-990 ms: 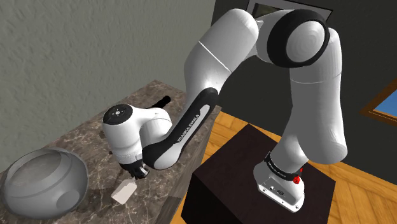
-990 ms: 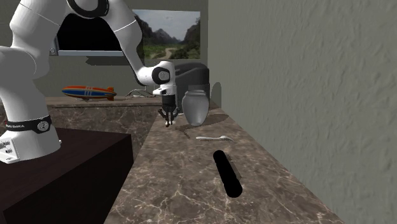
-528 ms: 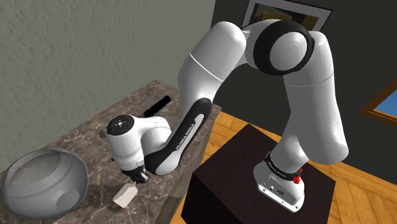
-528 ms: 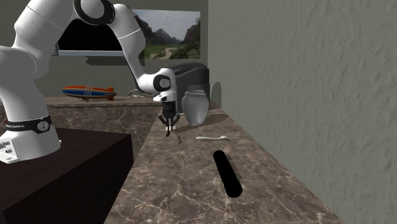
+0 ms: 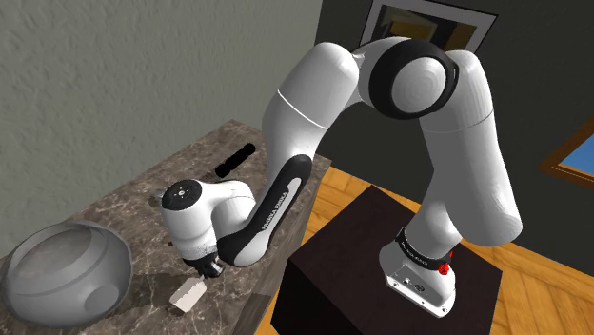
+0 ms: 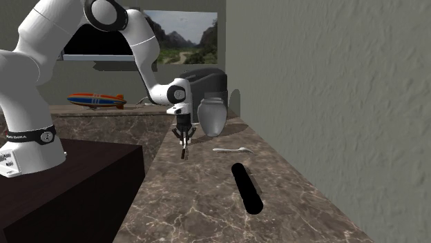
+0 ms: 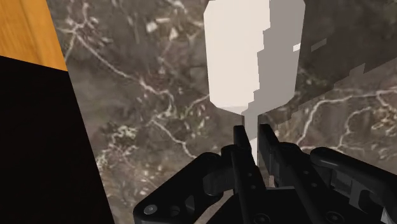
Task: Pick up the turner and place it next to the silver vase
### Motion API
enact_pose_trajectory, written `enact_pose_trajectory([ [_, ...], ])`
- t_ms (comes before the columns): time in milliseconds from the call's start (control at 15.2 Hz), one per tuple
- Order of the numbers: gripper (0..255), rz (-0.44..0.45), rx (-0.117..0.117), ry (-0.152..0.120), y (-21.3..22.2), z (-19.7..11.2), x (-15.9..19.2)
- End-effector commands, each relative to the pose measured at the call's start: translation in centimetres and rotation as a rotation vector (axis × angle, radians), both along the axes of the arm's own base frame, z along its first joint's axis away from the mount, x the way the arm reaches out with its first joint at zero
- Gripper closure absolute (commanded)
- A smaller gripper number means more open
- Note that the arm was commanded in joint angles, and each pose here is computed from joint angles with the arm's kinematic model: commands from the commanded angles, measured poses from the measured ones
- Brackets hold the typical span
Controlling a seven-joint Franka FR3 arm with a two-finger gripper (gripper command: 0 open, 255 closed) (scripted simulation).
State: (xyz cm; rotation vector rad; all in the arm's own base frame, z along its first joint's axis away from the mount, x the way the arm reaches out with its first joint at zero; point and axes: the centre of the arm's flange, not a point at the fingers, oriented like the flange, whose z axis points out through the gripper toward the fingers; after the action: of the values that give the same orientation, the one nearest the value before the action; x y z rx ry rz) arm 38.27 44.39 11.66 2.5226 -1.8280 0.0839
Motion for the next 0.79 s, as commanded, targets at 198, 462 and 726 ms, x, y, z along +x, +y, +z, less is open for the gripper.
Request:
enact_pose_trajectory([
  [198, 0, 0.000, 0.000, 0.000, 0.0, 0.0, 0.0],
  [462, 0, 0.000, 0.000, 0.000, 0.0, 0.0, 0.0],
  [726, 0, 0.000, 0.000, 0.000, 0.3, 5.0, -0.1],
])
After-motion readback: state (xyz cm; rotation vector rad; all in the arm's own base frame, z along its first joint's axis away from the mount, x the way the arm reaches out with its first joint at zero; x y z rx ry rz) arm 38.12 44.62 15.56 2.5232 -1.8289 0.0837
